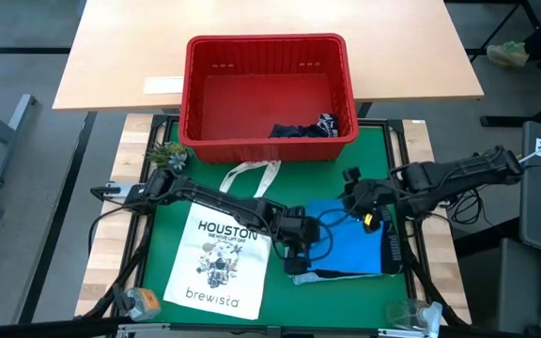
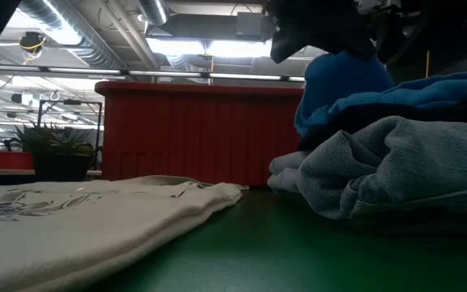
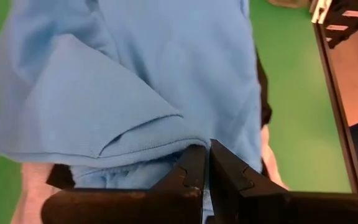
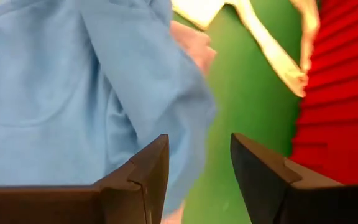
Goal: Fold Laundry from Bin
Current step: Fold the blue short
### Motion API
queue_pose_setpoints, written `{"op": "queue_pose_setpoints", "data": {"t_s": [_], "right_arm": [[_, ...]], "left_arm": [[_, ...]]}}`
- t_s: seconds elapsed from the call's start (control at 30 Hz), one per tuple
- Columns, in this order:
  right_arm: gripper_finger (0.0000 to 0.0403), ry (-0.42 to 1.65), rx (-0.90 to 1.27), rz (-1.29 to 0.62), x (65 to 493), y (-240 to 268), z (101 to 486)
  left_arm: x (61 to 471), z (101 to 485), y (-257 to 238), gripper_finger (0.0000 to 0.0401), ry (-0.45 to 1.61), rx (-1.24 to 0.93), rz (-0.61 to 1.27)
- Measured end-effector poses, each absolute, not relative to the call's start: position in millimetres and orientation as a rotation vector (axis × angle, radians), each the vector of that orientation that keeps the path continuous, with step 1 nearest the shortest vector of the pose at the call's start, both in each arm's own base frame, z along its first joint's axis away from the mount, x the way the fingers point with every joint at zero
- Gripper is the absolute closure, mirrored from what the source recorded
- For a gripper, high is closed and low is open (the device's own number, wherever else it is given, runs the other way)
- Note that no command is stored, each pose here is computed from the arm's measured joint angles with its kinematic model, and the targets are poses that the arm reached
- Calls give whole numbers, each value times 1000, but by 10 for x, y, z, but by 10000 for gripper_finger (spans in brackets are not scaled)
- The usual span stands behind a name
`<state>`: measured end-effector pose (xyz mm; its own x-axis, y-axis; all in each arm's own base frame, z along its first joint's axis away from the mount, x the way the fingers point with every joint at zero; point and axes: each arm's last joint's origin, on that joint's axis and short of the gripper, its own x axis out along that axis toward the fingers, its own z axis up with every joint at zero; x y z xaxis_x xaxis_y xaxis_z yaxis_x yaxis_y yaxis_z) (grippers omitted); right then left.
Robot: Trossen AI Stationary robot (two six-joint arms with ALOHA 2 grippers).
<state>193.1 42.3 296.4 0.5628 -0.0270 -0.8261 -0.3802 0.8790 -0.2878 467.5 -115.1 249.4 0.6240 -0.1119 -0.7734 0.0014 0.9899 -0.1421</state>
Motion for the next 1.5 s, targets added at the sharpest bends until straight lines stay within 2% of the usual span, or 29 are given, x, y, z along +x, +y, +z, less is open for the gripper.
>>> {"op": "queue_pose_setpoints", "data": {"t_s": [0.43,0.8,0.93,1.2,1.5], "right_arm": [[231,1080,-474,320,2086,489,2690],[231,969,-510,330,2194,515,2724],[231,982,-511,332,2199,516,2707],[231,966,-530,339,2255,529,2685],[231,875,-580,346,2352,551,2709]], "left_arm": [[4653,2503,-1492,396,831,-117,-142],[4779,1850,-1654,393,953,-86,-146],[4781,1840,-1656,367,955,-91,-146],[4787,1877,-1662,283,947,-119,-197],[4650,2168,-1638,272,966,-119,-223]]}}
